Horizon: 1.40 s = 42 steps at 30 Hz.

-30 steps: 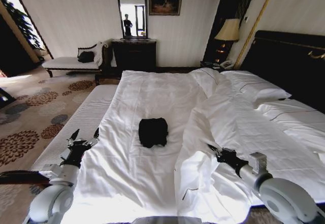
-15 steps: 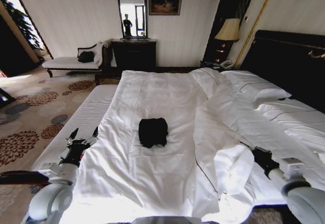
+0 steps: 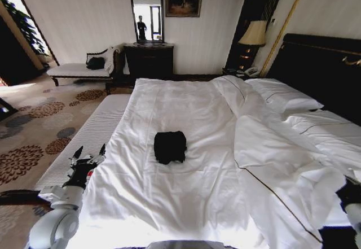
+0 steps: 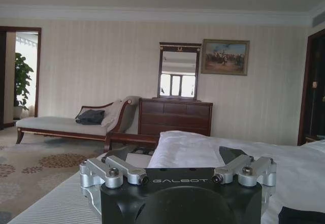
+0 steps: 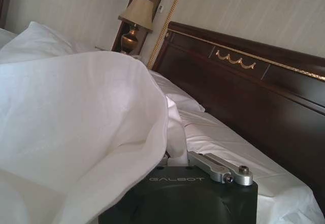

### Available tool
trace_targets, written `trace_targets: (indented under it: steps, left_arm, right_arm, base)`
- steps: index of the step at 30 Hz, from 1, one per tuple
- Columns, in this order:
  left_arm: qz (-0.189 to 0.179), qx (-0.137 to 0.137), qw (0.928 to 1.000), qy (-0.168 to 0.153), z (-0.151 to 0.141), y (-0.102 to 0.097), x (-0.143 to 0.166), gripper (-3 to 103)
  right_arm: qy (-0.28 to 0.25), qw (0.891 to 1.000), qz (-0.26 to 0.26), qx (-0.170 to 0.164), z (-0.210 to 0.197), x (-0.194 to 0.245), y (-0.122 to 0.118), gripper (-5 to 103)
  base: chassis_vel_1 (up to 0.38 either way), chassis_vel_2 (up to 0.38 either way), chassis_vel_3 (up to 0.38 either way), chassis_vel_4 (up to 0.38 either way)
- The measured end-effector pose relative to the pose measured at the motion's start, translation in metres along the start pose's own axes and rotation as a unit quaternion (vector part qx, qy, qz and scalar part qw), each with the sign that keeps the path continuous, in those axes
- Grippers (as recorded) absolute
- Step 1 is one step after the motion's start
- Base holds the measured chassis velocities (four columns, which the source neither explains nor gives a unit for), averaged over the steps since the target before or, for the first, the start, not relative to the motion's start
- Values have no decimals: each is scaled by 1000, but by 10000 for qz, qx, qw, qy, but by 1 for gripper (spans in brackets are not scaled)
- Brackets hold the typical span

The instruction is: Fold the clothes on the bed.

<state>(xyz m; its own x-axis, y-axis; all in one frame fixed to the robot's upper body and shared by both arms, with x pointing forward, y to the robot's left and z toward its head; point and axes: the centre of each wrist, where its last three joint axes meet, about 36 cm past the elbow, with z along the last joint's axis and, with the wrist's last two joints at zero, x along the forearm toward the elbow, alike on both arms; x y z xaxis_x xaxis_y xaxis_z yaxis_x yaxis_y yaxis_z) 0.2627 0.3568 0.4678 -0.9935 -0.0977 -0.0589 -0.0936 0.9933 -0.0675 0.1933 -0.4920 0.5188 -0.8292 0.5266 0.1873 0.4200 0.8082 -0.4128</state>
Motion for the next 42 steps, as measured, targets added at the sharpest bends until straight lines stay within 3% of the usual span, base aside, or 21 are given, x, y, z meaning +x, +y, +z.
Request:
trace_targets:
  steps: [3,12,17,23,35,42]
  left_arm:
    - [-28,7,10000,-10,0,0,1,100]
    - [-65,14,10000,3,2,2,2,100]
    - [-57,20,10000,5,3,2,2,100]
    - [-41,21,10000,-1,3,0,1,100]
    - [-7,-19,10000,26,1,0,2,100]
    - [31,-26,10000,31,-1,-1,1,100]
  right_arm:
    - [51,9998,163,-37,9,-3,-9,3]
    - [360,9927,1146,-125,61,-8,-70,3]
    - [385,9853,1657,175,91,-8,-106,3]
    - [521,9787,1973,233,114,-6,-126,3]
    - [919,9551,2801,276,173,9,-180,3]
    - [986,9471,3024,429,192,7,-201,3]
  base:
    - [0,0,0,0]
    - [0,0,0,0]
    - [0,0,0,0]
    - [0,0,0,0]
    - [0,0,0,0]
    - [0,0,0,0]
